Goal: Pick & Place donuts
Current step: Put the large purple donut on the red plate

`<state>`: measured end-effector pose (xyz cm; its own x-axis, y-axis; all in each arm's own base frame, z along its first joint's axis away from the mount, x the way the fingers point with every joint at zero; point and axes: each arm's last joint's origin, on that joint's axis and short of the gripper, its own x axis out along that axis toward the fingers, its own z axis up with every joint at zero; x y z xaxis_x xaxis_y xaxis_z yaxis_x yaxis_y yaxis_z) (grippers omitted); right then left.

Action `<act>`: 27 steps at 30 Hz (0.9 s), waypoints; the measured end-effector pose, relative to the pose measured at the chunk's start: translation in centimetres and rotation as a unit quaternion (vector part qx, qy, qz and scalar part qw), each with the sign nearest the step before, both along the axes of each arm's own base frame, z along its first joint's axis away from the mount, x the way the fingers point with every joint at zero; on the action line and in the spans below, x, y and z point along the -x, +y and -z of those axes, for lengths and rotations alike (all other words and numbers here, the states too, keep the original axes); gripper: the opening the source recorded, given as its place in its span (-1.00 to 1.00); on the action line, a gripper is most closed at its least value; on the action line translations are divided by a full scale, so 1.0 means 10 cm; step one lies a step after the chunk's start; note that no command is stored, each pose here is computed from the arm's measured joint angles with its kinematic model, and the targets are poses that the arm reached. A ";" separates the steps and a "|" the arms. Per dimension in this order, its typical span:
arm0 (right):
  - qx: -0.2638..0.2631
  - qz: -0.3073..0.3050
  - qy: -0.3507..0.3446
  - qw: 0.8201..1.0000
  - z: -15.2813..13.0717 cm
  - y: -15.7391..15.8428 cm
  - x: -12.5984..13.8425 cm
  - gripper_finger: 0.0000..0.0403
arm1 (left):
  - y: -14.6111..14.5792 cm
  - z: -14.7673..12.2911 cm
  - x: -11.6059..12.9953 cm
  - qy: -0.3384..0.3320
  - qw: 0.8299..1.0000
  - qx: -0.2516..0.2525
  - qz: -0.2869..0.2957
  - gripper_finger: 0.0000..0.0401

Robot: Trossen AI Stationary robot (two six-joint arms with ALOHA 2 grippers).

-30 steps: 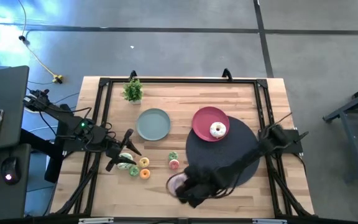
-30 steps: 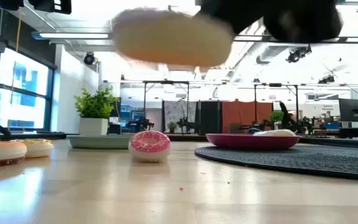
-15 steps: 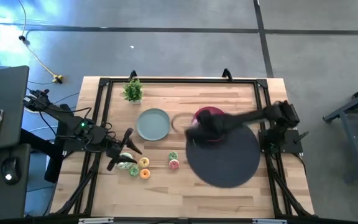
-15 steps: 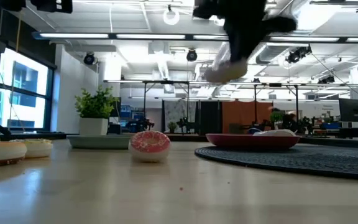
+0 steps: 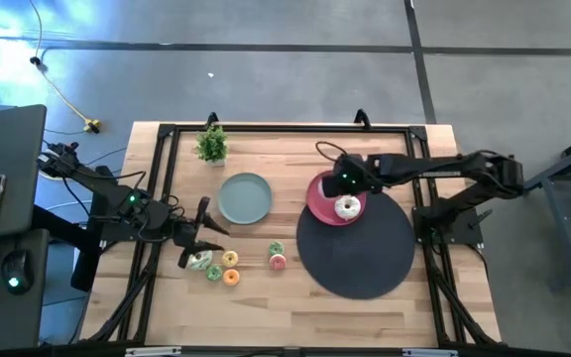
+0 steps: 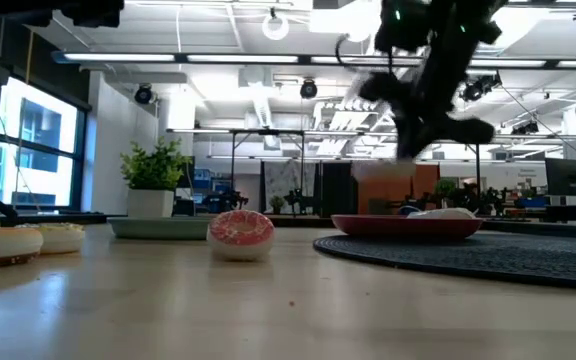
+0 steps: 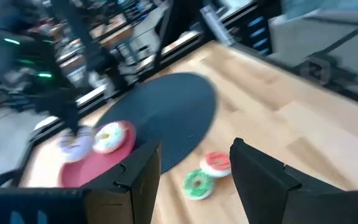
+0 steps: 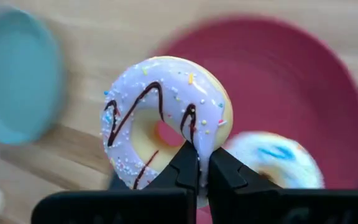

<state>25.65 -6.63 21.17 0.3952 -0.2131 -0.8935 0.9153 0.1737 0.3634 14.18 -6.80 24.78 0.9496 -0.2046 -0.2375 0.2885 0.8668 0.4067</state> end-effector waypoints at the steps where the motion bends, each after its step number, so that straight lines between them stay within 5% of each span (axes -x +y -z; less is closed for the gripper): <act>1: -0.006 0.001 -0.007 1.000 0.05 -0.02 0.02 -0.98 | 0.01 0.00 0.00 -0.001 1.000 -0.003 -0.011 -0.08; 13: 0.004 0.049 0.027 0.998 0.44 -0.18 0.07 -0.94 | 0.02 0.00 0.00 -0.003 0.999 0.004 -0.046 -0.08; 27: 0.023 0.042 0.017 0.999 0.42 -0.33 0.08 -0.74 | 0.04 -0.01 0.00 -0.007 0.998 0.005 -0.069 -0.08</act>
<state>24.87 -9.88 16.93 0.3443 -0.2853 -0.8945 0.9388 0.1117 0.3257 14.20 -6.40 24.86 0.9720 -0.0736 -0.2230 0.1602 0.9022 0.4005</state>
